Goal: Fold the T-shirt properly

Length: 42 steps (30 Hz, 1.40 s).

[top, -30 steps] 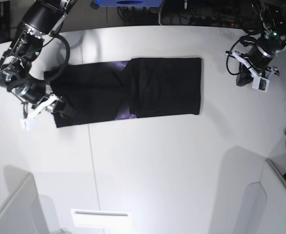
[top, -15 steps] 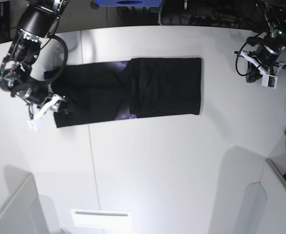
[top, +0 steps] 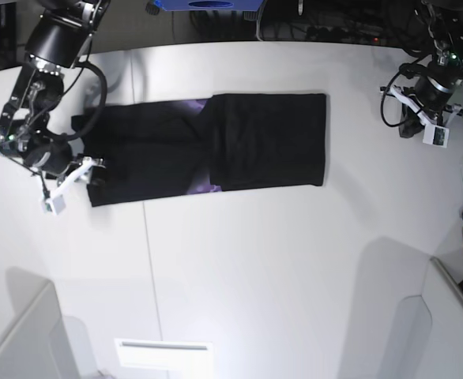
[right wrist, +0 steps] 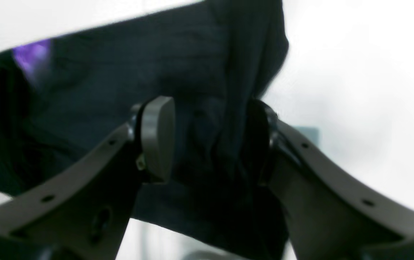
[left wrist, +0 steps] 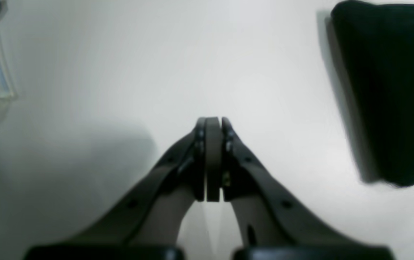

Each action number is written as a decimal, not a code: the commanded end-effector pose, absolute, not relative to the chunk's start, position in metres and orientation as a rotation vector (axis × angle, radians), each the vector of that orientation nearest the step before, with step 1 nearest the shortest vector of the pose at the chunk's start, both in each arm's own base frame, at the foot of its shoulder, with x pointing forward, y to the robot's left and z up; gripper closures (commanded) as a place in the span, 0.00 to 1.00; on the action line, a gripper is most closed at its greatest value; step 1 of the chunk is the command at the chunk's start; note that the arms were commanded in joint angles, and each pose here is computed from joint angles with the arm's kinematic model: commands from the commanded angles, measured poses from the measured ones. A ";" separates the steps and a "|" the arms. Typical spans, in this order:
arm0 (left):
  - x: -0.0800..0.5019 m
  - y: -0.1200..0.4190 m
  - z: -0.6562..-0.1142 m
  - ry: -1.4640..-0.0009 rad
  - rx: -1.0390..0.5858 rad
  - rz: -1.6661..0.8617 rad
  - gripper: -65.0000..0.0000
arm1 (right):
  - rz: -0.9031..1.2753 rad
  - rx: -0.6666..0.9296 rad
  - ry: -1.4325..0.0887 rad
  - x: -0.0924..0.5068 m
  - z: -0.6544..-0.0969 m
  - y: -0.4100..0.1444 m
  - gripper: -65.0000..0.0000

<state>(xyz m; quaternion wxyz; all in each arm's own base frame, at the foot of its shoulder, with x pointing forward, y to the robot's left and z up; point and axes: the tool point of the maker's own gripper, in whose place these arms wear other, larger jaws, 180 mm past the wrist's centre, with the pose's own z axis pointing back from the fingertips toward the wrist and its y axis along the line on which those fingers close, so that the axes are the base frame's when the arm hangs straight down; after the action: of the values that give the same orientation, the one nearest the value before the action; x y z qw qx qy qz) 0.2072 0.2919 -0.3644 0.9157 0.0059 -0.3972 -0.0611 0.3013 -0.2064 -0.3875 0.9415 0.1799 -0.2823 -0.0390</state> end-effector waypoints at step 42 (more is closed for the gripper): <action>0.231 0.251 -0.398 -0.798 -0.084 -0.140 1.00 | -0.197 0.521 -0.489 0.291 -0.403 -0.230 0.38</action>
<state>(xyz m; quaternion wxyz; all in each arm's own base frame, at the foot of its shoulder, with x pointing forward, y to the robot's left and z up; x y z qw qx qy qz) 0.2248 0.2492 -0.4073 0.9255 -0.0426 -0.3706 -0.0649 0.2798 -0.2208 -0.4158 0.9350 0.2630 -0.2139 -0.1041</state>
